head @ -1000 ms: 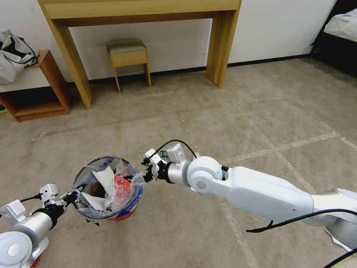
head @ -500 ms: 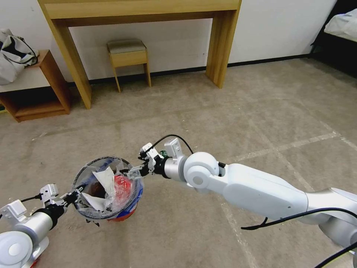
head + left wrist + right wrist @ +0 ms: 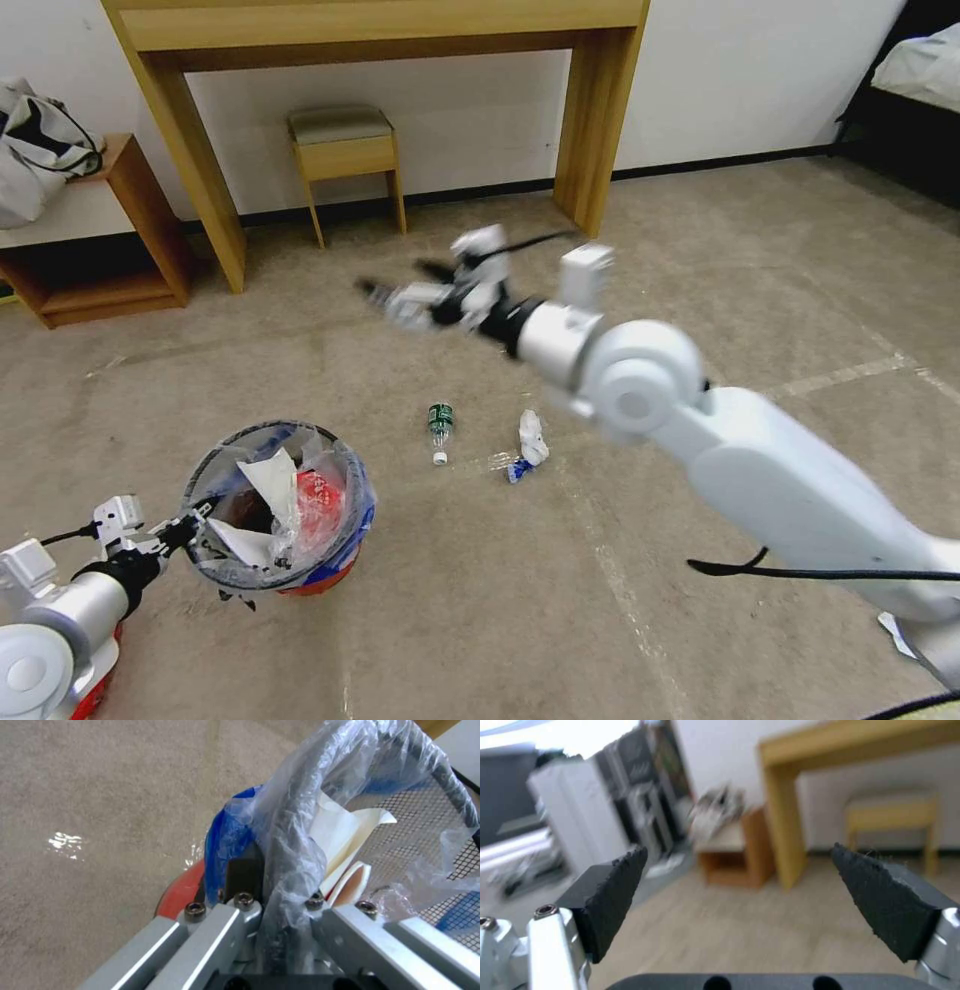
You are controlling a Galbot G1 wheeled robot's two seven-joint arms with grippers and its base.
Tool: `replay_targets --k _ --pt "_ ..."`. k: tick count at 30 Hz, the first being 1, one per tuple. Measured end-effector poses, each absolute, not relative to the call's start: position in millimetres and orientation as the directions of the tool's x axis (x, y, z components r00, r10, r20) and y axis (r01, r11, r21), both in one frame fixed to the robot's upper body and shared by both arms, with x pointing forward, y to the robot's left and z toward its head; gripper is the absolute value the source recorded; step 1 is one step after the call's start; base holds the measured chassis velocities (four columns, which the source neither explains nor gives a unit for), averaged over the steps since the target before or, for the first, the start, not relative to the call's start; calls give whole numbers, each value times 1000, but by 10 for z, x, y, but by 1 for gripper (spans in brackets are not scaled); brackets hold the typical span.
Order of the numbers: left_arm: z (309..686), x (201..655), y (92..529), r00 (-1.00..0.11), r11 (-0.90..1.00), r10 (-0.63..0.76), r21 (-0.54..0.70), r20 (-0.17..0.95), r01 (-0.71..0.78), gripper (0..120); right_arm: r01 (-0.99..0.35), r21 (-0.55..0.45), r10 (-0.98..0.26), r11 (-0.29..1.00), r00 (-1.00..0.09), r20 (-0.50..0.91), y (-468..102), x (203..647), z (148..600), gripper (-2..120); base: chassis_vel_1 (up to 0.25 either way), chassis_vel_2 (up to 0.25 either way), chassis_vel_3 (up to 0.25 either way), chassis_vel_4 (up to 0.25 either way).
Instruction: Pick up the trash bin and place the garbage on the floor into it.
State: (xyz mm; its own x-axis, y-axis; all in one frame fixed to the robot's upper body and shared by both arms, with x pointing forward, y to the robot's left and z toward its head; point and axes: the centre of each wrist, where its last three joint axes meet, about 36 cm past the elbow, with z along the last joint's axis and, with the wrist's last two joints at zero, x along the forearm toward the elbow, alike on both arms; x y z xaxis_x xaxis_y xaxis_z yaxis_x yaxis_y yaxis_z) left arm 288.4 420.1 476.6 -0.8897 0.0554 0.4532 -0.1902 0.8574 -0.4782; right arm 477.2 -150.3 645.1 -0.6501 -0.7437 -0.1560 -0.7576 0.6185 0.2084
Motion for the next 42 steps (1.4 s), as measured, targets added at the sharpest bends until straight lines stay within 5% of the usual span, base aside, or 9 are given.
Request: replay_targets --k 8,17,28,42 --pt "4837 2701 4222 -892 860 13 -461 451 -220 1 -556 137 -453 820 -776 -439 -2390 4783 6488 93 0 0 0 0" --pt "4922 2643 4120 -902 861 15 -464 432 -208 1 -315 89 -220 945 -814 -538 -3027 4263 6188 96 0 0 0 0" --pt "4995 2552 4087 -901 872 6 -443 434 -208 1 -126 -68 -142 990 -805 -575 -3234 3522 5464 100 0 0 0 0" --pt "4982 2513 4063 -906 863 -7 -455 424 -219 1 8 -74 -30 997 -865 -500 -3027 3196 4810 100 0 0 0 0"
